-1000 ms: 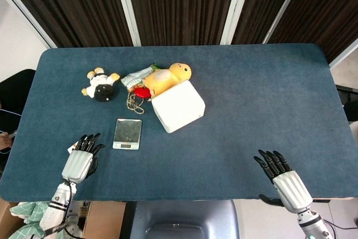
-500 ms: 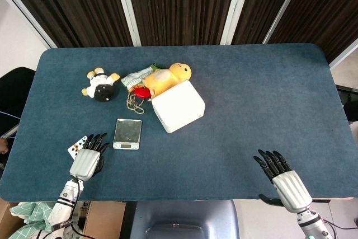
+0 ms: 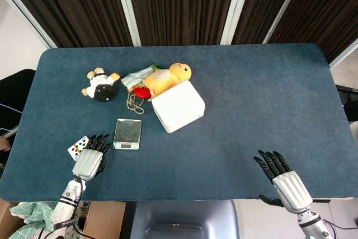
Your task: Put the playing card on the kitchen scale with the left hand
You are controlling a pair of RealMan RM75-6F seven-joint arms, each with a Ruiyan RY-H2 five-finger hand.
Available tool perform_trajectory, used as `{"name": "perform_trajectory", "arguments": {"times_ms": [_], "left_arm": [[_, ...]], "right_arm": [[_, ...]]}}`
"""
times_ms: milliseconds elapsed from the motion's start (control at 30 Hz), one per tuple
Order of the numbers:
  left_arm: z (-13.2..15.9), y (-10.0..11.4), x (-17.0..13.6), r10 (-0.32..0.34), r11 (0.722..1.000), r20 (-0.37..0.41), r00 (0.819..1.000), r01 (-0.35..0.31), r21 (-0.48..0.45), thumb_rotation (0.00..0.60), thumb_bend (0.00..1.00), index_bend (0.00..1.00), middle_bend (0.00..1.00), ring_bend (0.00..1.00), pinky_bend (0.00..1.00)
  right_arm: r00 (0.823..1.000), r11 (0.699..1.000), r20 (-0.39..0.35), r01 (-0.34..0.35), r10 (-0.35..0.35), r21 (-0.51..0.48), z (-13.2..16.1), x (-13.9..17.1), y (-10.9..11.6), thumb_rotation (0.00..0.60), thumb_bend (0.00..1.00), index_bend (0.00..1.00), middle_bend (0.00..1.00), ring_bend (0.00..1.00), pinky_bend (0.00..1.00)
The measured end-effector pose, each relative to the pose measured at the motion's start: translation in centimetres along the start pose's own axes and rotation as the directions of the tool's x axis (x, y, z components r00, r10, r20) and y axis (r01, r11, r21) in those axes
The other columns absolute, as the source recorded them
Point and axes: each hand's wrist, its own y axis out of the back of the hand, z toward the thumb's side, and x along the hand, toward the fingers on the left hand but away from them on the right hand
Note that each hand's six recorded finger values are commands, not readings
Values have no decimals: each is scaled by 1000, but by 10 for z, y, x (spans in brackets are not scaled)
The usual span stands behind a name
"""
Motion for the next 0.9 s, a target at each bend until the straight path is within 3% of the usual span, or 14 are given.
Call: {"name": "perform_trajectory", "arguments": {"times_ms": [900], "left_arm": [[3,-7,1,-40,999,4,999,40,6,600,710,216,0,0,0]], "right_arm": [[1000,1000,1,2,-2,-7,0,2,3,600,110,0,0,0,0]]}}
